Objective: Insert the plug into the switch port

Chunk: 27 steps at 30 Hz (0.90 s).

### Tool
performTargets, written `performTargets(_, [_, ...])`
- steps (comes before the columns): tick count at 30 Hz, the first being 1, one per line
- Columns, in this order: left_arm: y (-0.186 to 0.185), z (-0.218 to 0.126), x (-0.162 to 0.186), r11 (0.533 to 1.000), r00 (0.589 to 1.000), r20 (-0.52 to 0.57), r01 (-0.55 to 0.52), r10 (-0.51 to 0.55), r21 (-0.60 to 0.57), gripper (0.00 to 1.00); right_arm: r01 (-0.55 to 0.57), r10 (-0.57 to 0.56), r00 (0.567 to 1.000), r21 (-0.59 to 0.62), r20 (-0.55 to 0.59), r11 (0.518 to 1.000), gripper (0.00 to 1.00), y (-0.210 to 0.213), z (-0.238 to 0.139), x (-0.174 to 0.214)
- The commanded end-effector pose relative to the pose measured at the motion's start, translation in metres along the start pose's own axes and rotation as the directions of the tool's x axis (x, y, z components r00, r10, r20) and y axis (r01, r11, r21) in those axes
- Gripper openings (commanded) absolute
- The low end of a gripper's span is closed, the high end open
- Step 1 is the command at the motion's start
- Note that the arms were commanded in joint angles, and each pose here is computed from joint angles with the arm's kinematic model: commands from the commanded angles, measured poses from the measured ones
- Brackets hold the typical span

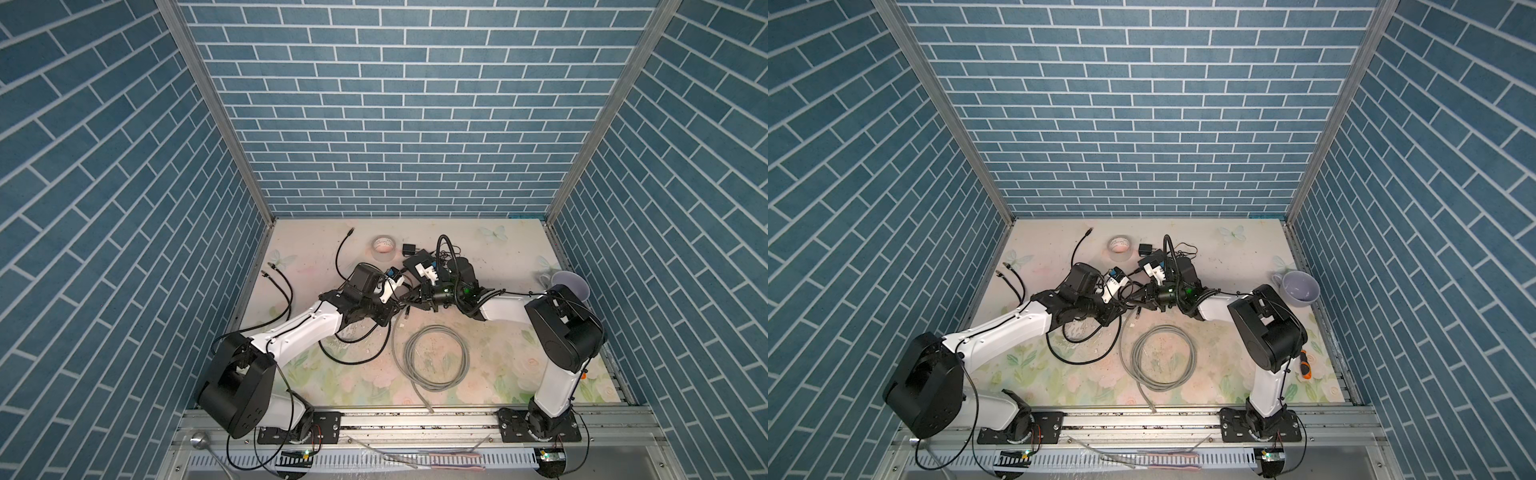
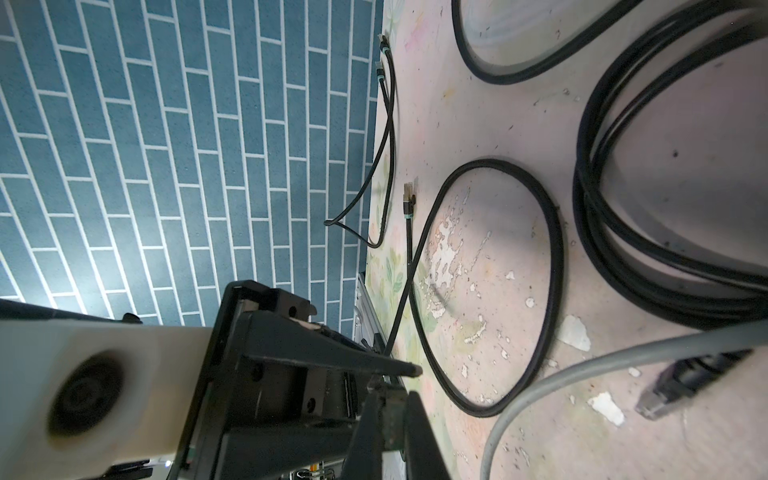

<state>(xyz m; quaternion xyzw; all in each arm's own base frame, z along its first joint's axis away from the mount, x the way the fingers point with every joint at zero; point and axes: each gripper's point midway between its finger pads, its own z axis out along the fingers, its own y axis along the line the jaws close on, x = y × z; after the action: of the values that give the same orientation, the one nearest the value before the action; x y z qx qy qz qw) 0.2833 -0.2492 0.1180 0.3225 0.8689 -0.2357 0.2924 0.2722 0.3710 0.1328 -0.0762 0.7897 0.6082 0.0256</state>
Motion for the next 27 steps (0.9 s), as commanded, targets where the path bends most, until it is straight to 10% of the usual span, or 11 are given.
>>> performTargets(1, [-0.001, -0.005, -0.007, 1.000, 0.999, 0.031, -0.012, 0.012, -0.001, 0.27, -0.026, 0.026, 1.000, 0.004, -0.006, 1.000, 0.07, -0.006, 0.003, 0.004])
performTargets(21, [0.002, 0.002, -0.002, 1.000, 1.000, -0.016, -0.016, 0.016, -0.002, 0.00, -0.018, 0.018, 1.000, 0.000, -0.002, 1.000, 0.07, -0.004, 0.002, 0.004])
performTargets(27, [0.013, 0.006, 0.003, 0.994, 0.989, -0.104, -0.105, 0.102, -0.025, 0.00, -0.018, 0.017, 0.999, 0.029, 0.049, 0.999, 0.33, -0.014, -0.020, -0.014])
